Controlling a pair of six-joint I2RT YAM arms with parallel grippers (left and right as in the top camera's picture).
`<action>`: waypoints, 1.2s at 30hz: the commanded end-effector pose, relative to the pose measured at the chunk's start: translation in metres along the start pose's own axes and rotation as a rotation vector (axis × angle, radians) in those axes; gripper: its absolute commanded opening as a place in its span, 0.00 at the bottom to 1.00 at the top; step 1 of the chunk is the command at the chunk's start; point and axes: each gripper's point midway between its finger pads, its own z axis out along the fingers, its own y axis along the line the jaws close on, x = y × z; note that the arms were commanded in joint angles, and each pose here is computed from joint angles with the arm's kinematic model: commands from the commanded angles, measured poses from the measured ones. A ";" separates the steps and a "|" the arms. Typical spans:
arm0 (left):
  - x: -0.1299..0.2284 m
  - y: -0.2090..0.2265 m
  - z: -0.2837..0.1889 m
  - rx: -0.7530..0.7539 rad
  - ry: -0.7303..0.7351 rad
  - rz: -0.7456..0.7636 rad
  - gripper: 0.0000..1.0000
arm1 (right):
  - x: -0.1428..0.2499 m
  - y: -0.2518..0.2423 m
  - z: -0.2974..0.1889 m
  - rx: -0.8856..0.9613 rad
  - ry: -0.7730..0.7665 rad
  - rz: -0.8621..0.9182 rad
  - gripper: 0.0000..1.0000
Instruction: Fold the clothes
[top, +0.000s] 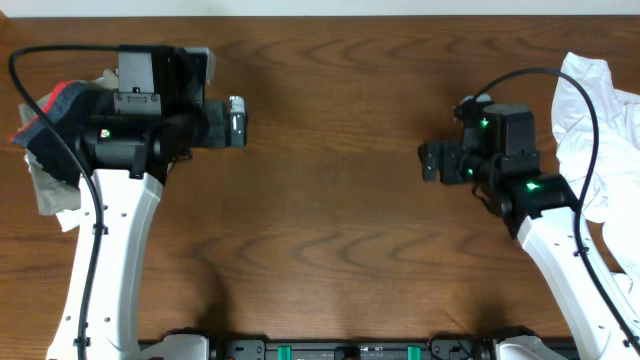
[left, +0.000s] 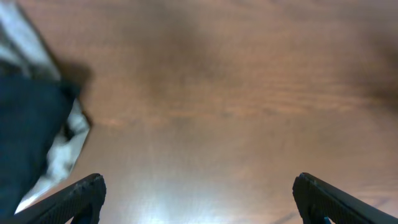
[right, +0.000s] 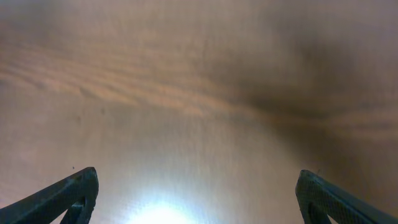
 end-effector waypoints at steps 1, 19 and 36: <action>0.008 0.005 -0.007 -0.036 0.023 0.019 0.98 | -0.002 0.003 -0.024 -0.021 -0.035 0.018 0.99; 0.096 -0.008 -0.099 0.001 -0.369 0.073 0.98 | 0.070 -0.022 -0.134 0.092 -0.374 0.182 0.99; 0.107 -0.009 -0.110 0.001 -0.401 0.078 0.98 | 0.142 -0.036 -0.108 0.160 -0.124 0.182 0.99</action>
